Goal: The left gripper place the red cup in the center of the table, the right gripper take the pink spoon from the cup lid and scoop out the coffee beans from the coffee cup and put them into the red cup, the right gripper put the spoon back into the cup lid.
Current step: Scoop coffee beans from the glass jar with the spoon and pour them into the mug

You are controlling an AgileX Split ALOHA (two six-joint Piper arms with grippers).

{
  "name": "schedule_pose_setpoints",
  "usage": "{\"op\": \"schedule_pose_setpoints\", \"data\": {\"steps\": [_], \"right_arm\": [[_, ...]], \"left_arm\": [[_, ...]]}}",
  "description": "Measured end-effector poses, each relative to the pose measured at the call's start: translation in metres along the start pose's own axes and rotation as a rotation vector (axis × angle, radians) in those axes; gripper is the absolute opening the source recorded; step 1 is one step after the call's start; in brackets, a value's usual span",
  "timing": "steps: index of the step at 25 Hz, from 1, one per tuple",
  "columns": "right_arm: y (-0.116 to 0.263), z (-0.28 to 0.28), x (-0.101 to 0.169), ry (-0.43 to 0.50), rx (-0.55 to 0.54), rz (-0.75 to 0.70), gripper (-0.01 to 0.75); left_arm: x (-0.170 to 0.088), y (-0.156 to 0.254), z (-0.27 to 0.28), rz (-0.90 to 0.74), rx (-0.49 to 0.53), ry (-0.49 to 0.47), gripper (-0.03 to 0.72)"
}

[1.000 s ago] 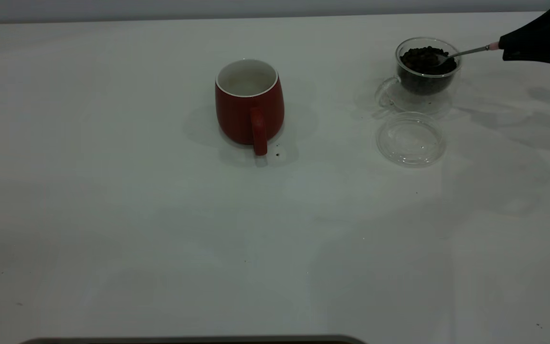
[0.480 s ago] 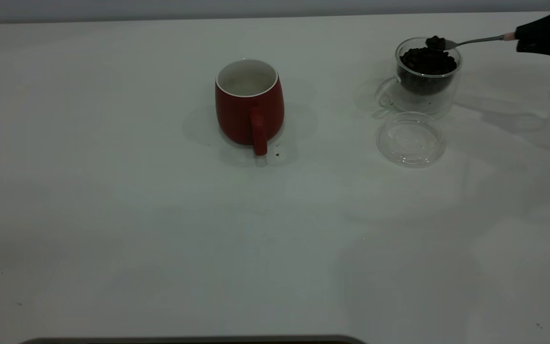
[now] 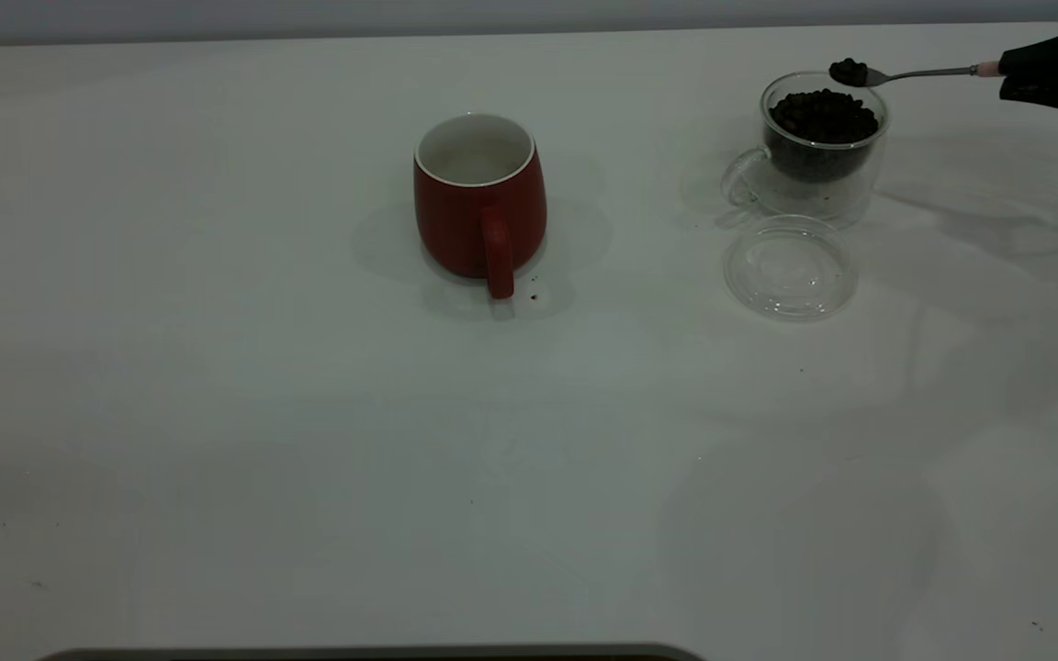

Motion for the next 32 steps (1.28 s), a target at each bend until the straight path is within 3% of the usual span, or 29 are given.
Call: {"op": "schedule_pose_setpoints", "data": {"steps": [24, 32], "right_arm": [[0.078, -0.093, 0.042, 0.019, 0.257, 0.133, 0.096], [0.099, -0.118, 0.056, -0.011, 0.288, 0.134, 0.096]], "left_arm": [[0.000, 0.000, 0.000, 0.000, 0.000, 0.000, 0.357], [0.000, 0.000, 0.000, 0.000, 0.000, 0.000, 0.357]]}}
Point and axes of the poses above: a point on each arm's last joint axis where the gripper is mounted, z pointing back along that axis away from the gripper, x along the wrist's bending axis when the last joint is at zero, y = z × x, the point moved 6 cm from there along -z, pointing out along that axis toward the gripper, and after that the axes turned 7 degrees about -z, right-handed, at the moved point
